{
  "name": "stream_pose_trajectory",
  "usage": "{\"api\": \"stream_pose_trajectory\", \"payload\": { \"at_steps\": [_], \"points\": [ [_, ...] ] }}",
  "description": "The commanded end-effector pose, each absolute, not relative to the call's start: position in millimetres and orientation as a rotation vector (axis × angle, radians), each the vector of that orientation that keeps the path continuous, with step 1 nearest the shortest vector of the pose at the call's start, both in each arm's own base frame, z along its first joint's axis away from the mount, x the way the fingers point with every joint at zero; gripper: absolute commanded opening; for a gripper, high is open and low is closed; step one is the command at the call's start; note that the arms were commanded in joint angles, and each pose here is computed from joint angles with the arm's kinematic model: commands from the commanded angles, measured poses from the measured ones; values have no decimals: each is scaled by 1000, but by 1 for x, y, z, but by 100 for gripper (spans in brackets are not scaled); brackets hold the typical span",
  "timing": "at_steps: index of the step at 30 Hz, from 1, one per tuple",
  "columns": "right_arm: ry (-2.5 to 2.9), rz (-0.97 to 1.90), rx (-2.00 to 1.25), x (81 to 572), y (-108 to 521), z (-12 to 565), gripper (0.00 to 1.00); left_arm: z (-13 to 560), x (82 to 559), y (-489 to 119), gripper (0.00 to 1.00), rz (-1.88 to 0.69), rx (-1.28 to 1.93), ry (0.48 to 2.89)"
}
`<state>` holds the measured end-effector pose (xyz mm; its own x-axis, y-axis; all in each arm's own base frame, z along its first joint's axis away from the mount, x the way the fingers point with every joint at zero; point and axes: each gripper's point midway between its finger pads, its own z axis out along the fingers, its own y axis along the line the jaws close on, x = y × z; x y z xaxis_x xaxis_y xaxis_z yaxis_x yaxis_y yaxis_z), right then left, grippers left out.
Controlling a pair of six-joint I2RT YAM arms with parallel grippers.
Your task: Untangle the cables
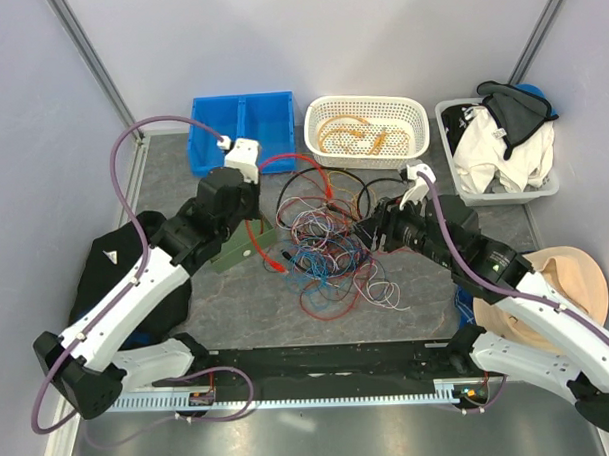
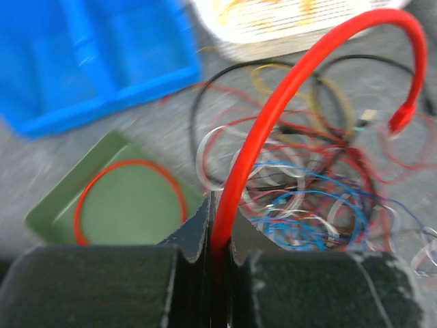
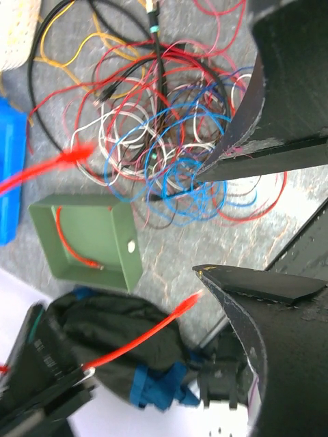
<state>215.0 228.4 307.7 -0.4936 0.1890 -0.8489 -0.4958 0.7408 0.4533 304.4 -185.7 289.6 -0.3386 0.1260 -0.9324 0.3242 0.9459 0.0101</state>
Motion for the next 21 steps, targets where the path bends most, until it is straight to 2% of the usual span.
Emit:
{"api": "stream_pose_trajectory", "payload": {
  "at_steps": [1,5,10,16,21],
  "points": [
    [1890,787,-213,221,221,300,59,274,312,-128,2,-57,83,2026],
    [1883,792,-203,223,222,289,59,272,326,-69,2,125,-156,2004],
    [1896,800,-210,221,223,274,58,252,340,-25,2,155,-366,2071],
    [1893,809,-218,219,223,270,58,198,350,-20,2,75,-549,2302],
    [1906,789,-220,220,222,261,58,168,345,-27,2,33,-637,2401]
  ]
}}
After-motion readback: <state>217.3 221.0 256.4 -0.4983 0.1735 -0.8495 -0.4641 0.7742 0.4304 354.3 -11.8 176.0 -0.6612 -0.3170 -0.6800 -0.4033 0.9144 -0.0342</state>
